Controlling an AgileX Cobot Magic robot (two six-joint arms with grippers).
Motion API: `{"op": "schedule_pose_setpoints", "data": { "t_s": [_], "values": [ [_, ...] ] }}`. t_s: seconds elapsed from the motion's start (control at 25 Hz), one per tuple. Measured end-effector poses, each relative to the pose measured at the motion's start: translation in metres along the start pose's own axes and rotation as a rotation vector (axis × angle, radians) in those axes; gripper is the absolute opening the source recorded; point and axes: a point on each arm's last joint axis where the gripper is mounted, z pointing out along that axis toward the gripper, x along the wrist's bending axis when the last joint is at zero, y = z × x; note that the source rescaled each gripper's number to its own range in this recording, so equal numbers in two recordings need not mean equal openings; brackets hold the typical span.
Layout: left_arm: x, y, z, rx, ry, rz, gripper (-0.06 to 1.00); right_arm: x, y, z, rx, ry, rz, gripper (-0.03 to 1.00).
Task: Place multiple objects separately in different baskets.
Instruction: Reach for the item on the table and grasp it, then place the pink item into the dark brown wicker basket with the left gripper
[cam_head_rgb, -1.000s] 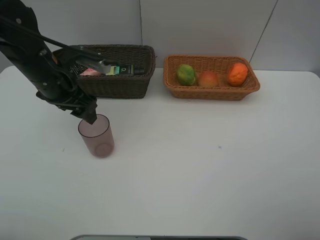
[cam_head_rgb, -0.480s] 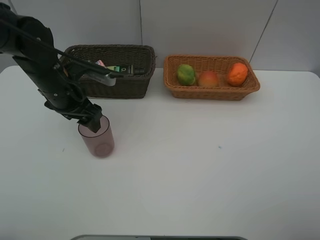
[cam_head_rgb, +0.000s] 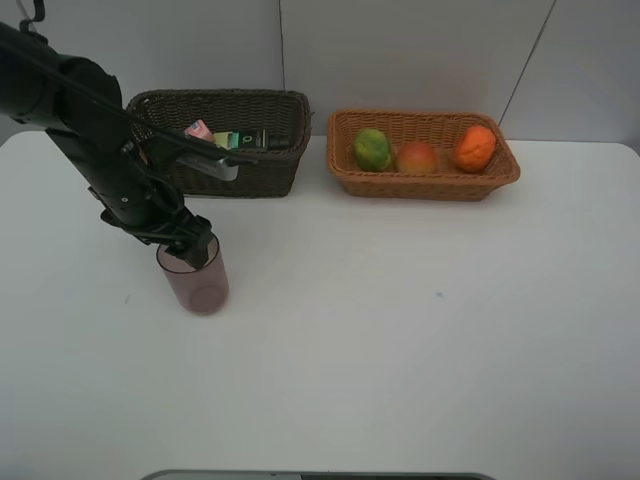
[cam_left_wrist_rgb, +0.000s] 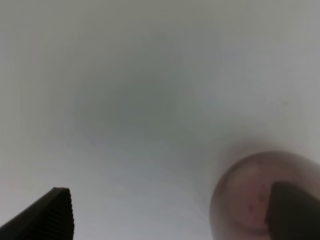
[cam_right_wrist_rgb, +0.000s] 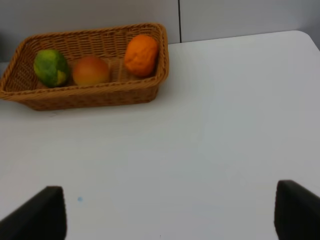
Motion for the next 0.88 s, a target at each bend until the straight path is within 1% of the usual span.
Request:
{"op": "schedule_pose_setpoints", "data": {
  "t_s": [0.12,0.2,0.24,0.36,0.48,0.6,0.64,0.88],
  "values": [
    [0.0,0.0,0.004,0.011,-0.002,0.0,0.99,0.0,0.0,0.0,0.0,0.0,0.0,0.78],
    [0.0,-0.001,0.009,0.024,-0.005,-0.002,0.94,0.0,0.0,0.0,0.0,0.0,0.0,0.78],
    [0.0,-0.002,0.011,0.031,-0.006,-0.002,0.89,0.0,0.0,0.0,0.0,0.0,0.0,0.78],
    [0.0,-0.002,0.016,0.045,-0.009,-0.003,0.68,0.0,0.0,0.0,0.0,0.0,0.0,0.78],
    [0.0,-0.002,0.016,0.046,-0.01,-0.004,0.39,0.0,0.0,0.0,0.0,0.0,0.0,0.78],
    [0.0,-0.002,0.016,0.046,-0.01,-0.004,0.06,0.0,0.0,0.0,0.0,0.0,0.0,0.78],
    [0.0,-0.002,0.016,0.045,-0.01,-0.004,0.0,0.0,0.0,0.0,0.0,0.0,0.0,0.78],
    [0.0,-0.002,0.016,0.043,-0.009,-0.004,0.0,0.0,0.0,0.0,0.0,0.0,0.0,0.78]
  ]
}}
